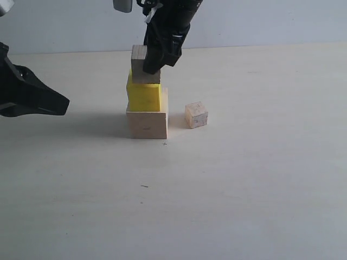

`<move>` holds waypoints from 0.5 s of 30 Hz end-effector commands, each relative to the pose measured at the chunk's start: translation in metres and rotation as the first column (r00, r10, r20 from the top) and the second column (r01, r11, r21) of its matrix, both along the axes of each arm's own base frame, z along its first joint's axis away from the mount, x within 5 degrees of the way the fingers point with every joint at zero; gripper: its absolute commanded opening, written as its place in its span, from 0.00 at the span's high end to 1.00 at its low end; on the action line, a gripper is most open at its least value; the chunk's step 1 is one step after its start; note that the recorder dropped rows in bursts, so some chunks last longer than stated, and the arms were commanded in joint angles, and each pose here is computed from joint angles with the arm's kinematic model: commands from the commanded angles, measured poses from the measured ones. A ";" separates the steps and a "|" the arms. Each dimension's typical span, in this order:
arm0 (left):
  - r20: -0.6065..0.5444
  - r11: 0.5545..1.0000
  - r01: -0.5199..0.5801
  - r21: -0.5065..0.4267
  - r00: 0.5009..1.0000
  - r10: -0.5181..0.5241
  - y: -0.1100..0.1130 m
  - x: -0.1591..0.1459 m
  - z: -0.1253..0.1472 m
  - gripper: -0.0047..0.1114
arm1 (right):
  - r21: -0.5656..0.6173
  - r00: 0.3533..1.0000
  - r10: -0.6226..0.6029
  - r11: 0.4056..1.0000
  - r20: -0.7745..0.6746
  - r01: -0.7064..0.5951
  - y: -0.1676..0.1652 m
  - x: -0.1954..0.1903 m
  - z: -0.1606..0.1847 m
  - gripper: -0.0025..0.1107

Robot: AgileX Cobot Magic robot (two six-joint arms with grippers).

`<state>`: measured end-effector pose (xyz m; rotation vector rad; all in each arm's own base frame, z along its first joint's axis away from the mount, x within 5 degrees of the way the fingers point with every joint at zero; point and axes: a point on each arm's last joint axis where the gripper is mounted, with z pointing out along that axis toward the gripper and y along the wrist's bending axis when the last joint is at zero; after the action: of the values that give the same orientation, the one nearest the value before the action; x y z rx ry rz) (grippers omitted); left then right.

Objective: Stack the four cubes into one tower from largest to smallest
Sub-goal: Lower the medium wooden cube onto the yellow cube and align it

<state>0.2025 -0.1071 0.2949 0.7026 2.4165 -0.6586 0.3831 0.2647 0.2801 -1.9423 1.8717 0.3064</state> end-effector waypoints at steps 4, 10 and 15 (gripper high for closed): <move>-0.003 1.000 0.001 -0.005 1.000 -0.001 0.000 -0.002 0.000 0.96 | 0.030 1.000 -0.007 1.000 0.029 0.006 -0.001 -0.001 0.010 0.98; -0.016 1.000 0.010 -0.004 1.000 -0.010 0.000 -0.003 -0.001 0.96 | 0.050 0.999 -0.019 0.999 0.050 0.017 0.001 0.002 0.010 0.98; -0.021 1.000 0.014 -0.003 1.000 -0.014 0.000 -0.004 -0.001 0.96 | 0.039 0.999 -0.020 0.999 0.032 0.019 0.003 0.005 -0.002 0.98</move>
<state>0.2010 -0.1073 0.2943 0.7137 2.4283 -0.6675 0.3866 0.2668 0.2818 -1.9015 1.8477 0.2897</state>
